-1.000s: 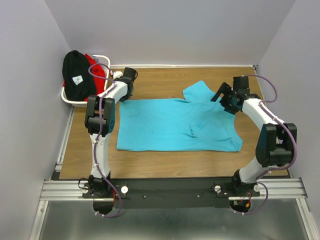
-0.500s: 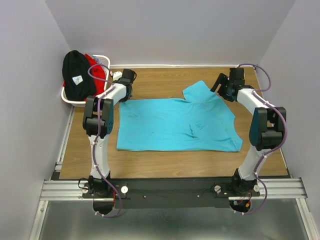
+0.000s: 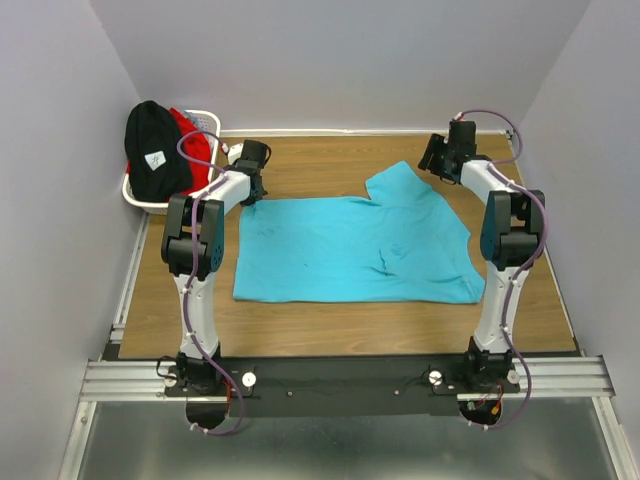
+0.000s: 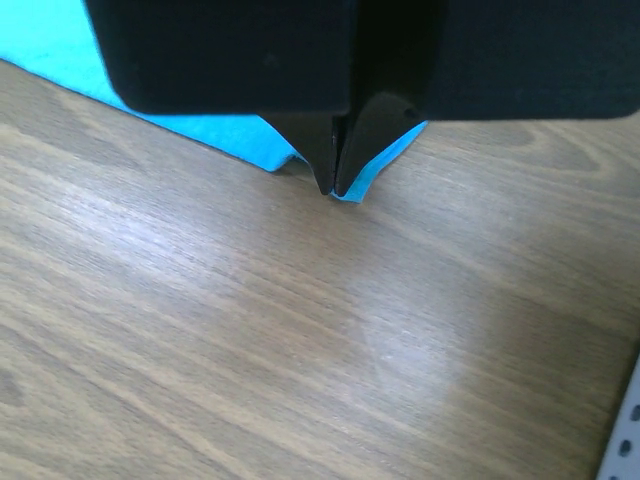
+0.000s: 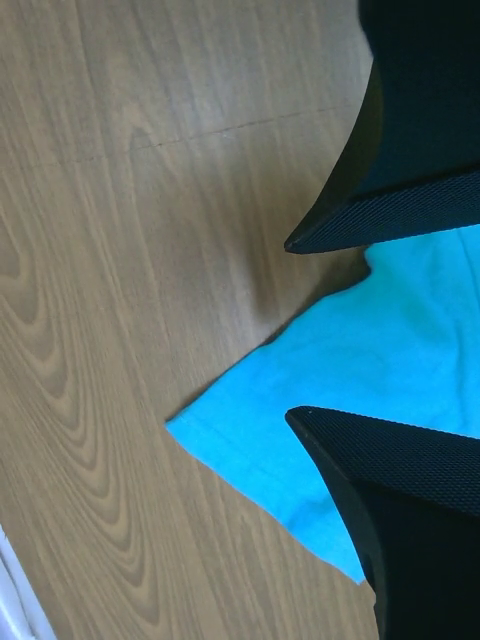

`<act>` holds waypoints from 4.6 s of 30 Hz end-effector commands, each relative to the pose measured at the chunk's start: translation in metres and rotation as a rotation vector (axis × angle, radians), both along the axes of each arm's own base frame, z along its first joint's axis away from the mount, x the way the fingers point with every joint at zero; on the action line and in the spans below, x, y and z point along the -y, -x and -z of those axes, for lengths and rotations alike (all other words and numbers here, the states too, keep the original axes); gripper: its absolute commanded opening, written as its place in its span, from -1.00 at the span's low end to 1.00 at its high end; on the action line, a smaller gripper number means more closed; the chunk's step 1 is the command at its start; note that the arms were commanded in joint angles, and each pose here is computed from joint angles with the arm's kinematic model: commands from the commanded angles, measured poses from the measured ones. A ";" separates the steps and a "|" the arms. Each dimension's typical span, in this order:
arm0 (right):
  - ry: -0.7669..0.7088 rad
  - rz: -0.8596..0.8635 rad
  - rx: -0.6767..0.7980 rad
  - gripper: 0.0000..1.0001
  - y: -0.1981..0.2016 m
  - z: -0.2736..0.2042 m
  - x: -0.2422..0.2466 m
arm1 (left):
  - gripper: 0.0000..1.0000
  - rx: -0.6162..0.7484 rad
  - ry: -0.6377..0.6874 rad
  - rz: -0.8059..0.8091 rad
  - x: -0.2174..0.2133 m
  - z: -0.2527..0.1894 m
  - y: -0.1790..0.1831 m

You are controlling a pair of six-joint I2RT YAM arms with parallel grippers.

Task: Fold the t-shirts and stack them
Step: Fold the tshirt

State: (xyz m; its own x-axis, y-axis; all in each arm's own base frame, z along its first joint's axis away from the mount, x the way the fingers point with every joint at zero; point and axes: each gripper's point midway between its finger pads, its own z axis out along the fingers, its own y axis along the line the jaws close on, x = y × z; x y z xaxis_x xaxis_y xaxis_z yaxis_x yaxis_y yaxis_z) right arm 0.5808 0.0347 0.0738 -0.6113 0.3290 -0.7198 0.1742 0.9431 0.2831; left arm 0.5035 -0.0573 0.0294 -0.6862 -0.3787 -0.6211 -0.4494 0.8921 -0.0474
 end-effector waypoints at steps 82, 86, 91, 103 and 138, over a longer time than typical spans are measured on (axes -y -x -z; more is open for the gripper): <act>0.214 0.219 0.008 -0.99 0.084 -0.049 0.008 | -1.00 0.118 0.047 -0.054 -0.012 -0.059 0.012; 0.172 0.239 0.008 -0.99 0.110 -0.057 0.008 | -1.00 0.123 0.075 -0.052 -0.009 -0.063 0.021; 0.133 0.258 -0.032 -0.99 0.142 -0.051 0.009 | -1.00 0.125 0.106 -0.058 -0.007 -0.063 0.036; 0.113 0.295 -0.078 -0.98 0.197 -0.051 0.018 | -1.00 0.130 0.186 -0.062 -0.002 -0.055 0.077; 0.080 0.342 -0.071 -0.98 0.157 -0.068 0.020 | -1.00 0.233 0.156 -0.084 -0.027 -0.108 0.039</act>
